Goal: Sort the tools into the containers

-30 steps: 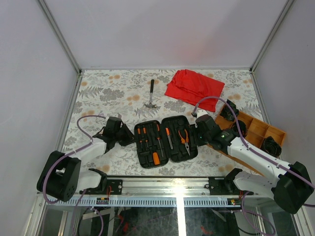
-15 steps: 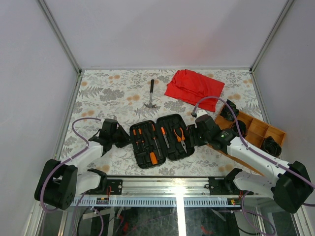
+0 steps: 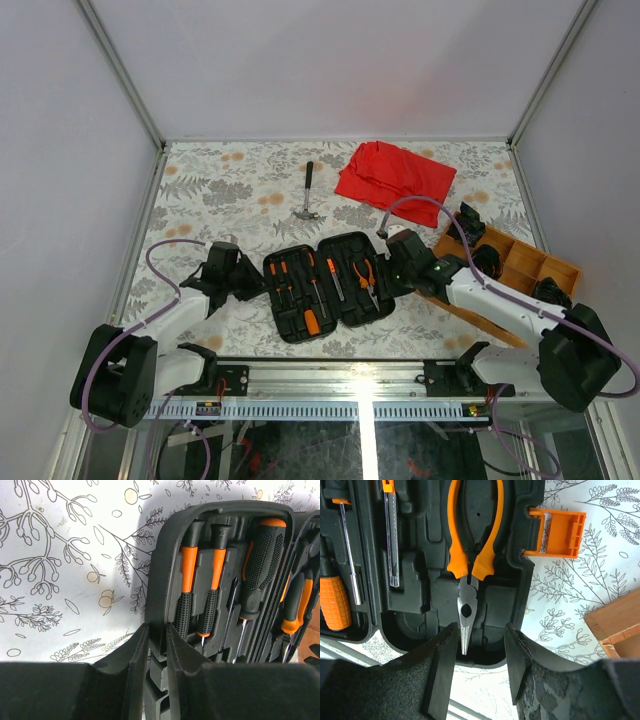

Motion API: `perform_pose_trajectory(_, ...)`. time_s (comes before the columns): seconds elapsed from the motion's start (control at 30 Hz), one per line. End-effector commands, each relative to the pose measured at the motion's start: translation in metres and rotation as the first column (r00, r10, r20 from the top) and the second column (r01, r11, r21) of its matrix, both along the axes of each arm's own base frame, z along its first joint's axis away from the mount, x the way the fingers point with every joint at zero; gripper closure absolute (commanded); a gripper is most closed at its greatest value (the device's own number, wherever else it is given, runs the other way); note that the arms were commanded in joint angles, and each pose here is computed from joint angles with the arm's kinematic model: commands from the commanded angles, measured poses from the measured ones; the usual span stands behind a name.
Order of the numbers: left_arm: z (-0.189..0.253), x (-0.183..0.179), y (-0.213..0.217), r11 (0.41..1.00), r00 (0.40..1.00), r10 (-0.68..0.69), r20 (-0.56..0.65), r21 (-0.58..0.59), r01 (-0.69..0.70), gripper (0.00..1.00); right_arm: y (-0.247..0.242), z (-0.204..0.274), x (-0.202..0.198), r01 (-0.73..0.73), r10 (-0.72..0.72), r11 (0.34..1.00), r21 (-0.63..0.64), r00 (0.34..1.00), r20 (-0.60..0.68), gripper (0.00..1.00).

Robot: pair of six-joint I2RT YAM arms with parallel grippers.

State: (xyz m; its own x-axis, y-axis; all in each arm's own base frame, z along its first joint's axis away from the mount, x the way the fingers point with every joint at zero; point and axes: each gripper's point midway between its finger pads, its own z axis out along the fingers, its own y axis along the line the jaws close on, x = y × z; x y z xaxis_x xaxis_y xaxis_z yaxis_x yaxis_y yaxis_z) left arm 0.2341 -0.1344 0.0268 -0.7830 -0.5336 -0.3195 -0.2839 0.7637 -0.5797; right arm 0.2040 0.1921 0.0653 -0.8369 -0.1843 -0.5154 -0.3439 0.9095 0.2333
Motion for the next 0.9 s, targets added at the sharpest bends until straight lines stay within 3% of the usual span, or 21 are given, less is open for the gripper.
perform_pose_trajectory(0.0,-0.005,-0.003,0.005,1.000,1.000,0.000,-0.007,0.017,0.000,0.82,0.024,0.023,0.021,-0.026,0.021,0.997,0.075,0.998,0.066,0.51)
perform_pose_trajectory(0.37,-0.004,-0.002,0.002,1.000,1.000,-0.008,-0.004,0.000,0.008,0.82,0.038,0.016,0.048,-0.061,0.061,0.998,0.000,0.996,0.062,0.52)
perform_pose_trajectory(0.87,-0.006,-0.002,0.000,1.000,1.000,-0.016,-0.011,-0.005,0.016,0.83,0.044,-0.004,0.043,-0.112,0.111,0.992,-0.055,0.994,-0.014,0.62)
